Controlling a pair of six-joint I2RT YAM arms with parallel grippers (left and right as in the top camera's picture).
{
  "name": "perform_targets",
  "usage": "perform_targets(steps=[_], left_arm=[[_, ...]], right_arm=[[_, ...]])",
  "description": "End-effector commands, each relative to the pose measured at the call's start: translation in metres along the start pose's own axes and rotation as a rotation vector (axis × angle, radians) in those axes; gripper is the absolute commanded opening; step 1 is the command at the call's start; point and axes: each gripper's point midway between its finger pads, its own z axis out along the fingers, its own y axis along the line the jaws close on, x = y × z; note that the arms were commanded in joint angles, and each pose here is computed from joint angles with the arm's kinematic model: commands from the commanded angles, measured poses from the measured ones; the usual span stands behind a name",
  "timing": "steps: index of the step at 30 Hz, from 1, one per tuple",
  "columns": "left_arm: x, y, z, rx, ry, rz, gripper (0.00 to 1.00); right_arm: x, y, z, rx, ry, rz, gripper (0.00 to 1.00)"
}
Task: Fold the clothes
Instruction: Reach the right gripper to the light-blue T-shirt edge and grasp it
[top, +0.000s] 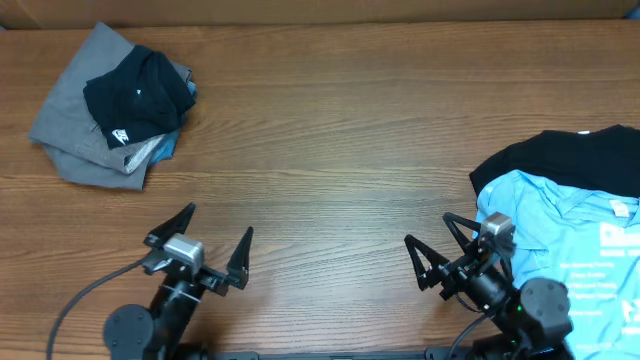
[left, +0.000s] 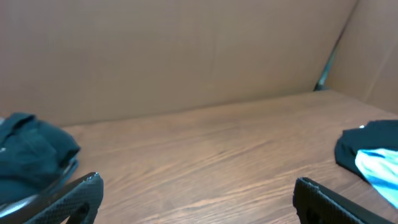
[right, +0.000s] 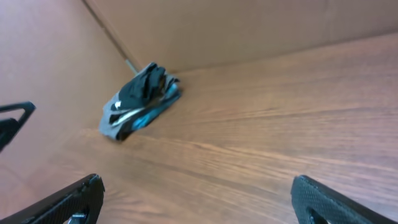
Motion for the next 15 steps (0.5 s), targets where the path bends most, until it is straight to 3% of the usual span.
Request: perform_targets(steps=[1, 8, 15], left_arm=[[-0.031, 0.008, -0.002, -0.07, 0.065, -0.048, 1.0], [-0.052, 0.017, 0.017, -0.09, 0.377, -0.185, 1.0], [-0.056, 0.031, 0.045, -0.093, 0.61, -0.263, 1.0]], right_arm=[[-0.028, 0.015, 0.001, -0.006, 0.049, 0.022, 1.0], [-0.065, 0.011, 0.03, 0.102, 0.281, 0.057, 1.0], [-0.096, -0.05, 0.059, 0.461, 0.49, 0.049, 1.0]])
